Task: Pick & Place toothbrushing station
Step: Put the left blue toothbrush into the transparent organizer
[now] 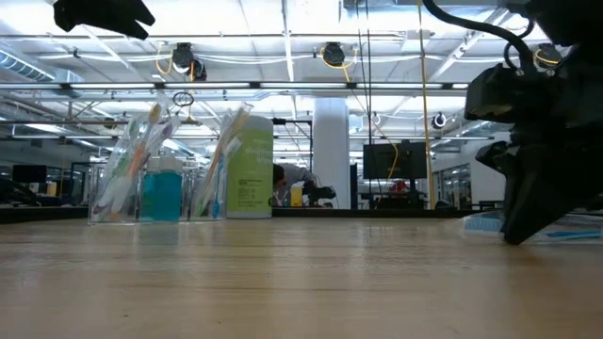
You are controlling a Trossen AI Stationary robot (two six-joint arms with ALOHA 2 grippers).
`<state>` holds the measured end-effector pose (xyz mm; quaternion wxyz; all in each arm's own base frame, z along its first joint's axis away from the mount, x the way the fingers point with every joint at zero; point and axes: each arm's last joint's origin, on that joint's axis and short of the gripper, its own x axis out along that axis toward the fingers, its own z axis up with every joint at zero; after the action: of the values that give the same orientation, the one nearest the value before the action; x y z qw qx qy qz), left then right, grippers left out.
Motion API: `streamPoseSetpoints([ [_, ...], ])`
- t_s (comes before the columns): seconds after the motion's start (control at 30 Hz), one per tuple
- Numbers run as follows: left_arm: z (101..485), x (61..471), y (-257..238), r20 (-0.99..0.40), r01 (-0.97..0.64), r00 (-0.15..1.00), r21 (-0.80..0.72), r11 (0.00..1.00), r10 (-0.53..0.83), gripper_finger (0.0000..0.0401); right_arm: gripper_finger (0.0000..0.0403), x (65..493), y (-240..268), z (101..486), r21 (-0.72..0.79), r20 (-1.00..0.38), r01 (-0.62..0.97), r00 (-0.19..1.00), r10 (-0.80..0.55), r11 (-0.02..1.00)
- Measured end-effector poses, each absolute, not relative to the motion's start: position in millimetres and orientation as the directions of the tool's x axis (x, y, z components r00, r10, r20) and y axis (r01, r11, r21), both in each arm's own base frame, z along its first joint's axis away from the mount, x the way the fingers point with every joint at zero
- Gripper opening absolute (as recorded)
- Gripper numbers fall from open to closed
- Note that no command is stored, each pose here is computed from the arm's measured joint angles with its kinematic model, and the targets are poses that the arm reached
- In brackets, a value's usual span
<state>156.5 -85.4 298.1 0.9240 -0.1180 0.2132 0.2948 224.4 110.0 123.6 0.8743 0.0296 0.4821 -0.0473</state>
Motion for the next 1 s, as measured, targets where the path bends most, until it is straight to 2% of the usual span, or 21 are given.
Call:
streamPoseSetpoints([
  [0.27,296.2,156.1,-90.0,-0.466,-0.578,0.74,-0.072,0.813,0.485,0.0173,0.0007,254.2,104.1,142.9,-0.053,-0.631,0.051,0.773,-0.073,0.997],
  [0.47,290.7,161.2,-94.2,-0.472,-0.565,0.728,-0.001,0.825,0.497,0.0173,0.001,282.6,89.2,181.7,-0.078,-0.251,0.062,0.965,-0.08,0.995],
  [0.67,287.7,164.3,-96.4,-0.476,-0.564,0.722,0.014,0.825,0.502,0.0172,0.001,293.1,62.8,220.5,0.003,0.124,0.109,0.986,-0.109,0.994],
  [0.83,290.3,168.7,-96.3,-0.455,-0.575,0.736,-0.028,0.818,0.501,0.0173,0.001,296.6,44.3,228.9,0.024,0.211,-0.001,0.977,-0.004,1.0],
  [1.0,293.3,181.0,-99.1,-0.415,-0.548,0.761,-0.003,0.836,0.498,0.0173,0.001,297.9,38.0,227.9,0.079,0.201,-0.051,0.979,0.034,0.996],
])
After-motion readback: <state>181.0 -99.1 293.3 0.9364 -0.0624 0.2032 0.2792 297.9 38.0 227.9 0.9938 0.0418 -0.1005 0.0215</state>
